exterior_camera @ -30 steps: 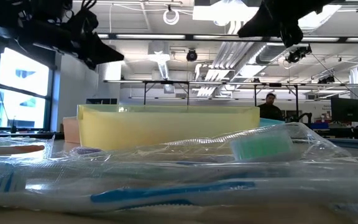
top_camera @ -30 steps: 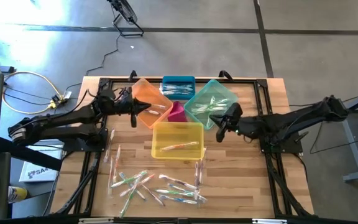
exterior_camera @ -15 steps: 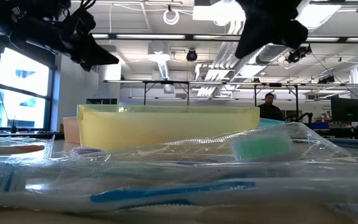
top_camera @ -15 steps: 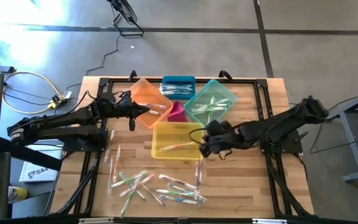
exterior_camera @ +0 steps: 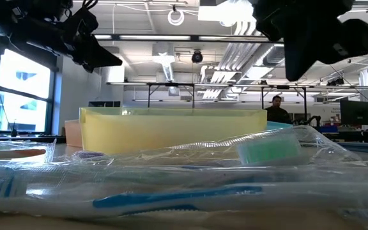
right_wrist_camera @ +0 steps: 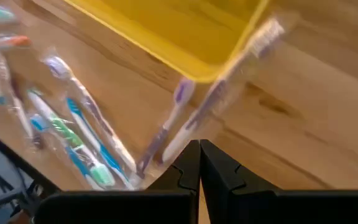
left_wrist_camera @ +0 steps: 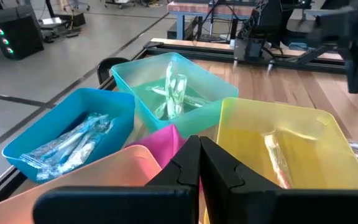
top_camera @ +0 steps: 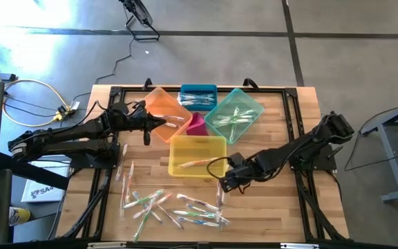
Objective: Pick & Place Toothbrushes
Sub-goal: Put the purple toothbrush into the orange bin
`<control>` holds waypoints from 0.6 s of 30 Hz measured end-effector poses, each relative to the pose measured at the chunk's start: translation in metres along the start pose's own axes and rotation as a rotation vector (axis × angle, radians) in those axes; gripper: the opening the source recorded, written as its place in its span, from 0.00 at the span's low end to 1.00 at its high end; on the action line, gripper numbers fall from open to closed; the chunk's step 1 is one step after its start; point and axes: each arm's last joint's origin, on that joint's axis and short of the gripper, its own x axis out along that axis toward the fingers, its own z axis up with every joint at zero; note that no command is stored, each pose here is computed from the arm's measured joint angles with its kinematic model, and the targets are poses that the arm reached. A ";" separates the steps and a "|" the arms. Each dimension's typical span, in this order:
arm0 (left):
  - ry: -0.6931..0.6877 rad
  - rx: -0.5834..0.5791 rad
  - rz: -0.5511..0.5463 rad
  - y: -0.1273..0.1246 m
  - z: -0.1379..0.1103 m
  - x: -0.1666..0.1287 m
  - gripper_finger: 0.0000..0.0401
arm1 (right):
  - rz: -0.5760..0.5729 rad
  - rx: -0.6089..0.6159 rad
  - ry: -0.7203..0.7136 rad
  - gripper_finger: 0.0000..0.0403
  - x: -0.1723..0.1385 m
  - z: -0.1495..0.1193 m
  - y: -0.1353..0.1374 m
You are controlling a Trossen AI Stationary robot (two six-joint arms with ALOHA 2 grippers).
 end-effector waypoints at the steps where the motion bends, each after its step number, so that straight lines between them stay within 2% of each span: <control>1: -0.001 0.001 0.009 0.000 0.000 0.000 0.00 | -0.007 0.018 0.008 0.01 0.003 -0.002 0.000; 5: 0.008 0.000 0.045 0.001 -0.001 0.000 0.00 | -0.022 0.047 0.036 0.01 0.014 -0.009 0.002; 11: 0.016 -0.003 0.048 0.001 -0.001 0.000 0.00 | 0.022 0.033 0.030 0.01 0.024 -0.010 0.009; 18: 0.043 -0.008 0.049 0.001 -0.004 0.000 0.00 | 0.079 -0.054 0.024 0.01 0.024 -0.010 0.015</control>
